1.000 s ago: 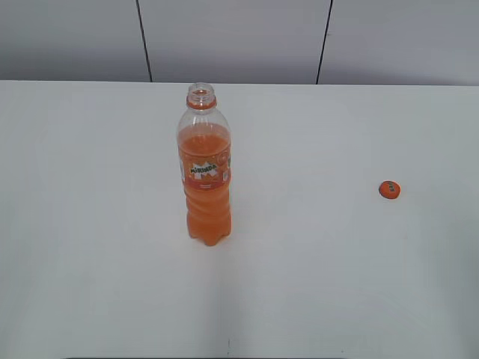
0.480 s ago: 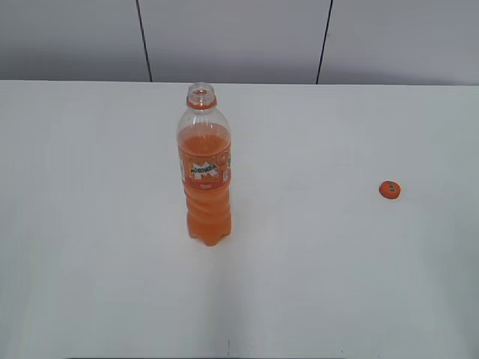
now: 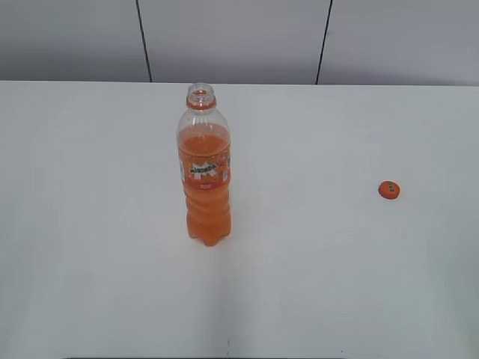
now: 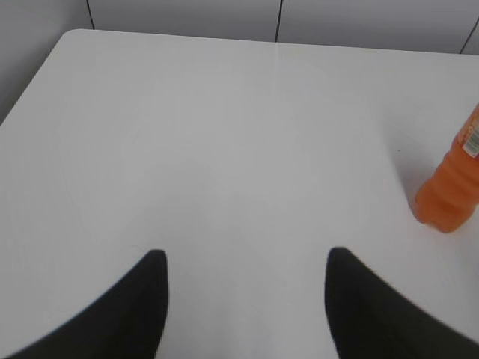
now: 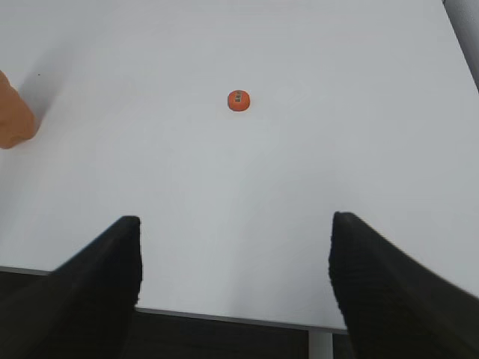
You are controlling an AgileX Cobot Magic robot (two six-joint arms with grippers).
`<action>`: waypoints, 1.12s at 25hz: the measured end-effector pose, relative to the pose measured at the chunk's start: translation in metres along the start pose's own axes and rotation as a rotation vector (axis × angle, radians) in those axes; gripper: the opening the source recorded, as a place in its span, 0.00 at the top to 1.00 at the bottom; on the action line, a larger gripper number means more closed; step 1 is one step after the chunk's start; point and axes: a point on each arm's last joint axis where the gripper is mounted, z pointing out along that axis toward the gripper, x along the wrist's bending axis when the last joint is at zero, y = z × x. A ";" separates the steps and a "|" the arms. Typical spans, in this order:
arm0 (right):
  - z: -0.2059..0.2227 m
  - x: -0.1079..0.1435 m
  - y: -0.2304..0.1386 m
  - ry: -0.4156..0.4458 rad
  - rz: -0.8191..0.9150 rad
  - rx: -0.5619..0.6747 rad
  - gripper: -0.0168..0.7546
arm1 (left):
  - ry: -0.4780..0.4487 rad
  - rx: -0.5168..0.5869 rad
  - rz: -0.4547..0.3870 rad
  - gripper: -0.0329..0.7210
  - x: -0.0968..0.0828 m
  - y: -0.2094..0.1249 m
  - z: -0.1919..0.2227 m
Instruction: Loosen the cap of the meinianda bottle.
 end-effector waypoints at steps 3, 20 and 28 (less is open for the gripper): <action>0.000 0.000 0.000 0.000 0.001 -0.001 0.22 | 0.000 0.000 0.000 0.40 0.000 0.000 0.000; 0.000 0.000 0.000 -0.007 0.006 -0.001 0.22 | -0.044 0.003 0.020 0.47 0.001 0.000 0.000; 0.000 0.000 0.000 -0.046 0.028 -0.001 0.22 | -0.046 0.003 0.020 0.50 0.000 0.000 0.000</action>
